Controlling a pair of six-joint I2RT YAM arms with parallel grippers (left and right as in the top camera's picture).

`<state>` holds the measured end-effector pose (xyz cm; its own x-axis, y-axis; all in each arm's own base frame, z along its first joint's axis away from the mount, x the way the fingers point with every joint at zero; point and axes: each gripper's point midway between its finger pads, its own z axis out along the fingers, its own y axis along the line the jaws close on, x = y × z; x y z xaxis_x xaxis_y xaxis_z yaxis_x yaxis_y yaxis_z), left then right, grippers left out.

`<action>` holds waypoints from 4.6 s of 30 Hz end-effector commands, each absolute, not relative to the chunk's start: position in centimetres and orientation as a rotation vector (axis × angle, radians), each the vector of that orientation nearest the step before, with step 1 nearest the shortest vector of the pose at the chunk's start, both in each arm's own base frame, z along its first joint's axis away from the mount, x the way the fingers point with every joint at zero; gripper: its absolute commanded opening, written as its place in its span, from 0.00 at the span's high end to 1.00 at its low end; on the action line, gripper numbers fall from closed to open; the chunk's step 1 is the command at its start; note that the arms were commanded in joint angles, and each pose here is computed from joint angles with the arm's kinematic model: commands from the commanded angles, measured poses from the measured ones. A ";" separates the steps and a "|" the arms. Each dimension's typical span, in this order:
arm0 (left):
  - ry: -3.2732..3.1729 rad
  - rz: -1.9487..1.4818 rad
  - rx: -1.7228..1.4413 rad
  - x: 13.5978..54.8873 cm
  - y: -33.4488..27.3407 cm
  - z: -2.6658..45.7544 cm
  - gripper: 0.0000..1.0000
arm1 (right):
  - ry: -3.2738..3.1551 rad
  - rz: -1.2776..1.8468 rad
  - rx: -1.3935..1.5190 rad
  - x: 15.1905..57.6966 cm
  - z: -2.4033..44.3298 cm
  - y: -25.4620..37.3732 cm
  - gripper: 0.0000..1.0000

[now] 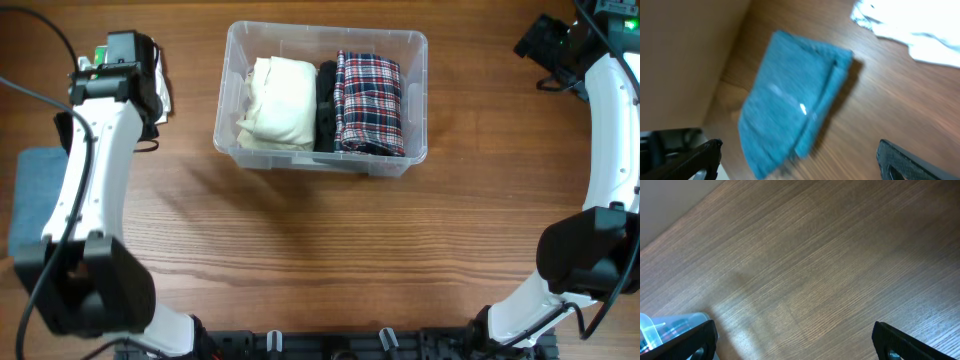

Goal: Pack container
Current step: 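Reach the left gripper down to the blue denim towel and grasp it, then lift the blue towel with the left gripper and carry it over the box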

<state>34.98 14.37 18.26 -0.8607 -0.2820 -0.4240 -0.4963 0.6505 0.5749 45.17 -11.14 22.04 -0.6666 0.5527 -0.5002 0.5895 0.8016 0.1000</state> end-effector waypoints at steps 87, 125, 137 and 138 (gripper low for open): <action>3.096 0.891 -0.528 28.5 26.0 -1.1 0.96 | 2.459 -0.081 0.855 45.8 21.5 -11.0 0.00; 1.914 -0.131 -0.296 37.7 -13.0 40.4 0.91 | 2.460 -0.082 0.856 45.8 21.5 -11.0 0.00; 2.042 0.009 -0.343 41.3 -16.2 32.5 0.89 | 2.460 -0.082 0.856 45.8 21.5 -11.0 0.00; 2.044 0.015 -0.362 41.5 -16.2 32.1 0.89 | 2.460 -0.082 0.856 45.8 21.5 -11.0 0.00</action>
